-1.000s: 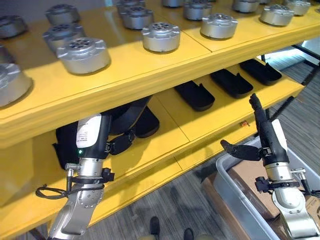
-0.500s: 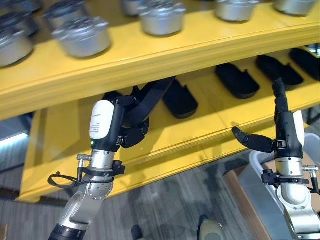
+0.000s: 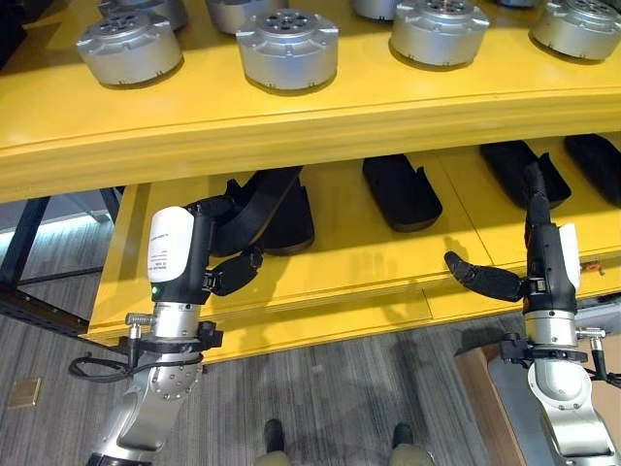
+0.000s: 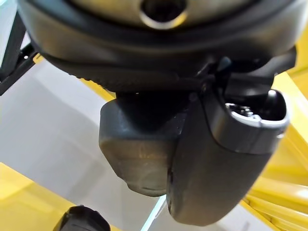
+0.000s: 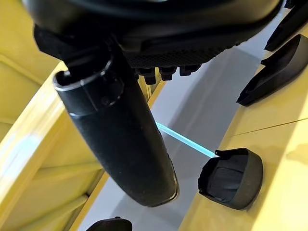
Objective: Move parts from the plastic box to the shelf.
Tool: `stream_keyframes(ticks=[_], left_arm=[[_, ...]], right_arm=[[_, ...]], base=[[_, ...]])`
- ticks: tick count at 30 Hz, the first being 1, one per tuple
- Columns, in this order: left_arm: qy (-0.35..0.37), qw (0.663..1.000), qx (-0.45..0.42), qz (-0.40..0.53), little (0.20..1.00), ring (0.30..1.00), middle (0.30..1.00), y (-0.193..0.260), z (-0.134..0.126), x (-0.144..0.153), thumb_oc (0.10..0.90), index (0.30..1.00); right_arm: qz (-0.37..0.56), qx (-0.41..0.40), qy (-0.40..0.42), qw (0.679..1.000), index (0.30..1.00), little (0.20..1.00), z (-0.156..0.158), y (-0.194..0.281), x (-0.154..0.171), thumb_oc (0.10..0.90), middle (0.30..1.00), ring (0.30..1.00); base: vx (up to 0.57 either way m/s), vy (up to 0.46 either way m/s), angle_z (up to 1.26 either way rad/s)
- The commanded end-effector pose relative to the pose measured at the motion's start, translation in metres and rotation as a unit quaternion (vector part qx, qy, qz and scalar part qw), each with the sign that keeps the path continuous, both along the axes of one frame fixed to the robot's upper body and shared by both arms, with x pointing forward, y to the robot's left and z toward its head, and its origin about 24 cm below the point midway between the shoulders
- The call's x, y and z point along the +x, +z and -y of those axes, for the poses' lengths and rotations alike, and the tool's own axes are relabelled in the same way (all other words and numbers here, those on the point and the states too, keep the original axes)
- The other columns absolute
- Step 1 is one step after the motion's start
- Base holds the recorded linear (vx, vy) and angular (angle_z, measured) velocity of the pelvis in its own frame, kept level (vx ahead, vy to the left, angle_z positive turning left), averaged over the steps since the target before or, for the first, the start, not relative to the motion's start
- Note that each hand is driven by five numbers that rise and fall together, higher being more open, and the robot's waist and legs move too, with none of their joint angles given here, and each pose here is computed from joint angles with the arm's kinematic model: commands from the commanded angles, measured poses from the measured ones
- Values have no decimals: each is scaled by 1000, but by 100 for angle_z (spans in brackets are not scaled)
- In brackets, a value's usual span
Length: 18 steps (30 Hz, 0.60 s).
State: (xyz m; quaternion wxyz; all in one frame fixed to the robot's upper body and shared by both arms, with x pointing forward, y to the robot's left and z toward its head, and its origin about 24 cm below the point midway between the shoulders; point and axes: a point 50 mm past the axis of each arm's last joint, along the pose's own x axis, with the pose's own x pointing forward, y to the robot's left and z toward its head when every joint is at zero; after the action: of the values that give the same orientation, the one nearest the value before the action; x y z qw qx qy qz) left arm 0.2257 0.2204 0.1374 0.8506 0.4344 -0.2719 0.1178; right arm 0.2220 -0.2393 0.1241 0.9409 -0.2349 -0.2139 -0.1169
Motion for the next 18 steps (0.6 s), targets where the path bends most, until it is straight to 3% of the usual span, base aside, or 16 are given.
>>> stream_keyframes(ticks=[1,8,18], left_arm=[[21,980,11,200,300,300,300,66,-11,-15,400,300],[82,977,35,192,300,300,300,61,-30,-22,400,300],[96,973,49,205,300,300,300,67,-35,-16,400,300]], right_arm=[[123,-24,10,992,1000,1000,-4,45,-2,900,1000,1000],[108,-19,20,994,1000,1000,-5,41,-1,900,1000,1000],[132,-8,48,990,1000,1000,-13,50,1,900,1000,1000]], base=[[0,0,0],[36,28,-3],[-41,81,13]])
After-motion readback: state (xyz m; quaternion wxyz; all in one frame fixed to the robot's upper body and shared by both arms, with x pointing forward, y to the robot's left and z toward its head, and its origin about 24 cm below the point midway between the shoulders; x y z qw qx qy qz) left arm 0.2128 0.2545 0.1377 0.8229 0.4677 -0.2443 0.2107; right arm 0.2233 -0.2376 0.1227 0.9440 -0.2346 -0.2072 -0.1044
